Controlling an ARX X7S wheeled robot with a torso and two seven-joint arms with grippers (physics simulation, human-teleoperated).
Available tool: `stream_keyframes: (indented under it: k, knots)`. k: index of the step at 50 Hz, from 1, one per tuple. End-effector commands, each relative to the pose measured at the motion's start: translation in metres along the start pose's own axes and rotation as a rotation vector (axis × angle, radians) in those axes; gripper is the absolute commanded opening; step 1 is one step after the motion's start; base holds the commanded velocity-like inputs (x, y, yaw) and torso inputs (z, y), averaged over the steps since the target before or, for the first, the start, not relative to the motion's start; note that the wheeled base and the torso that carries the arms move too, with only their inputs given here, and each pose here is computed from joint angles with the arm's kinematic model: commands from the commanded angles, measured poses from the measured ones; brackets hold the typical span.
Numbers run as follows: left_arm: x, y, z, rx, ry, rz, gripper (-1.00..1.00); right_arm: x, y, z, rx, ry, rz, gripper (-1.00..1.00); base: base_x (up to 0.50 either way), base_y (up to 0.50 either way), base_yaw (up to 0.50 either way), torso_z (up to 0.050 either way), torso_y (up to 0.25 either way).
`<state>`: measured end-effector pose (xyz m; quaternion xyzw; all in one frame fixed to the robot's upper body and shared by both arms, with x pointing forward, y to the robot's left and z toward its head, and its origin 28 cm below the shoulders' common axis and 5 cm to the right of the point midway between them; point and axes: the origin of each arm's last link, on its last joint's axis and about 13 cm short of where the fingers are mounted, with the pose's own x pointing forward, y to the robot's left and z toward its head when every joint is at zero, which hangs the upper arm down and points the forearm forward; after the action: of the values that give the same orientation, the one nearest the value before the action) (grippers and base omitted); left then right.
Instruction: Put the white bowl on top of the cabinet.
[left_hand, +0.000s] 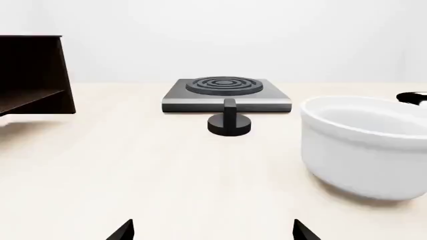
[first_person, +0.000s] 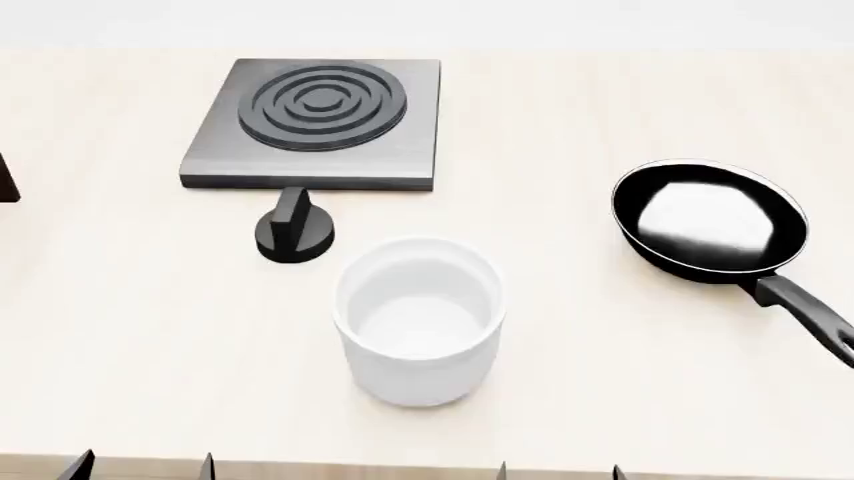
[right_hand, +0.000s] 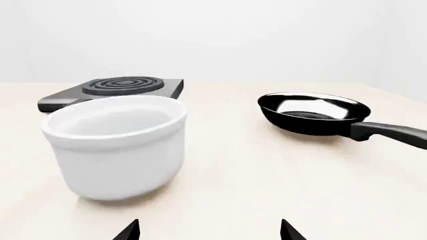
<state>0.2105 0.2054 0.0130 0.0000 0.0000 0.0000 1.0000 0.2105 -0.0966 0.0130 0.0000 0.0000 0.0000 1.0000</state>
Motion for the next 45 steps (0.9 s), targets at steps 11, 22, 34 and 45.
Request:
stream_keyframes:
  k: [11,22,34,45]
  knots:
    - [-0.001,0.0,0.001,0.003,-0.008,0.004,1.0,0.0,0.0,0.001,-0.009,0.011,0.004,1.0,0.0,0.0,0.0,0.0,0.0]
    - [0.012,0.012,0.033,0.063,-0.066,0.098,1.0,0.014,-0.009,0.049,-0.042,-0.029,-0.021,1.0,0.0,0.0,0.0,0.0,0.0]
    - [0.034,0.032,0.082,0.012,-0.154,0.238,1.0,0.035,-0.033,0.104,-0.043,-0.132,-0.147,1.0,0.0,0.0,0.0,0.0,0.0]
    - [0.05,0.065,0.123,-0.022,-0.256,0.413,1.0,0.047,-0.066,0.14,-0.02,-0.183,-0.299,1.0,0.0,0.0,0.0,0.0,0.0]
